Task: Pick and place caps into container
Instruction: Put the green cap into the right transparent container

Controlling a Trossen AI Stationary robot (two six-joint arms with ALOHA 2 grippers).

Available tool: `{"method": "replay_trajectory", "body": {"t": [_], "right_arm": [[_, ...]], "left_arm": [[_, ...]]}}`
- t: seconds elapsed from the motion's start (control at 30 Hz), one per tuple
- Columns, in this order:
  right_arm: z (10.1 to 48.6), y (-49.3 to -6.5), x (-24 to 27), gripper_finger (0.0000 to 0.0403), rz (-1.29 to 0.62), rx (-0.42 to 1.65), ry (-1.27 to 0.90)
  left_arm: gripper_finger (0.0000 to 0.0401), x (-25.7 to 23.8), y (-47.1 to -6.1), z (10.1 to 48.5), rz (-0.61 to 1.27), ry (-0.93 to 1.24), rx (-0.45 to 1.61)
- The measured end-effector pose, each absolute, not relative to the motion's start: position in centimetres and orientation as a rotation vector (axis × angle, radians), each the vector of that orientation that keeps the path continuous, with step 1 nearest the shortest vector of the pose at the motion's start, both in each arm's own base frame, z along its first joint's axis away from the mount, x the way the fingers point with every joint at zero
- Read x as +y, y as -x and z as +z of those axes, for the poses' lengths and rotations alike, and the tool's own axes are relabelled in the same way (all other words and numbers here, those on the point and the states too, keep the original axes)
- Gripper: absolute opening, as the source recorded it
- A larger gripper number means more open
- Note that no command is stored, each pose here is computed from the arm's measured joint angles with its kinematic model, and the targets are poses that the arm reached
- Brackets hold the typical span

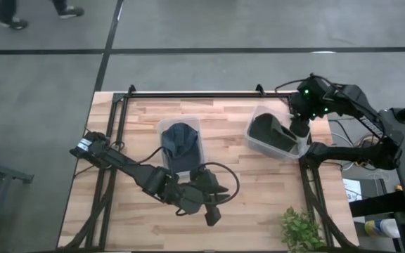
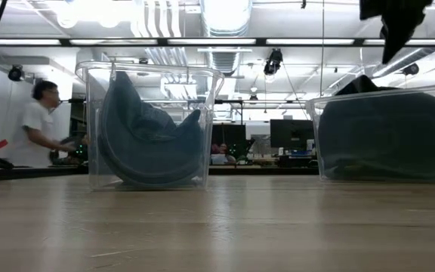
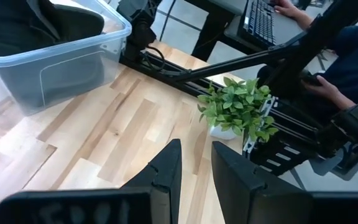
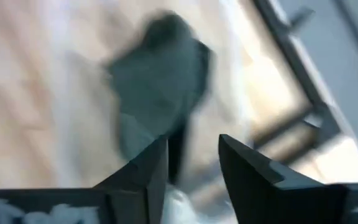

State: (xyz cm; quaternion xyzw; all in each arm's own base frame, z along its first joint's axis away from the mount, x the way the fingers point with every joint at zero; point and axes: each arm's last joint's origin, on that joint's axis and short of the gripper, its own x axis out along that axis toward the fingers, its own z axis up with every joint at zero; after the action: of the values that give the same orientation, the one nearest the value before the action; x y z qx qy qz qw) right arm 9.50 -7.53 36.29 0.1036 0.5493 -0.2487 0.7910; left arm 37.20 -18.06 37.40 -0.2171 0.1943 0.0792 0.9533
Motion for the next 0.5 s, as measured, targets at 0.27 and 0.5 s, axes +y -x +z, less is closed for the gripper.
{"method": "replay_trajectory", "body": {"t": [0.27, 0.5], "right_arm": [[36.6, -10.5, -6.6, 0.0048, -0.27, 1.069, -0.328], [33.9, -12.2, -6.2, 0.001, -0.172, 1.078, -0.348]], "left_arm": [[0.008, -17.9, -37.1, 37.2, 0.202, 0.418, 0.398], [0.008, -17.7, -37.0, 37.1, 0.251, 0.387, 0.391]]}}
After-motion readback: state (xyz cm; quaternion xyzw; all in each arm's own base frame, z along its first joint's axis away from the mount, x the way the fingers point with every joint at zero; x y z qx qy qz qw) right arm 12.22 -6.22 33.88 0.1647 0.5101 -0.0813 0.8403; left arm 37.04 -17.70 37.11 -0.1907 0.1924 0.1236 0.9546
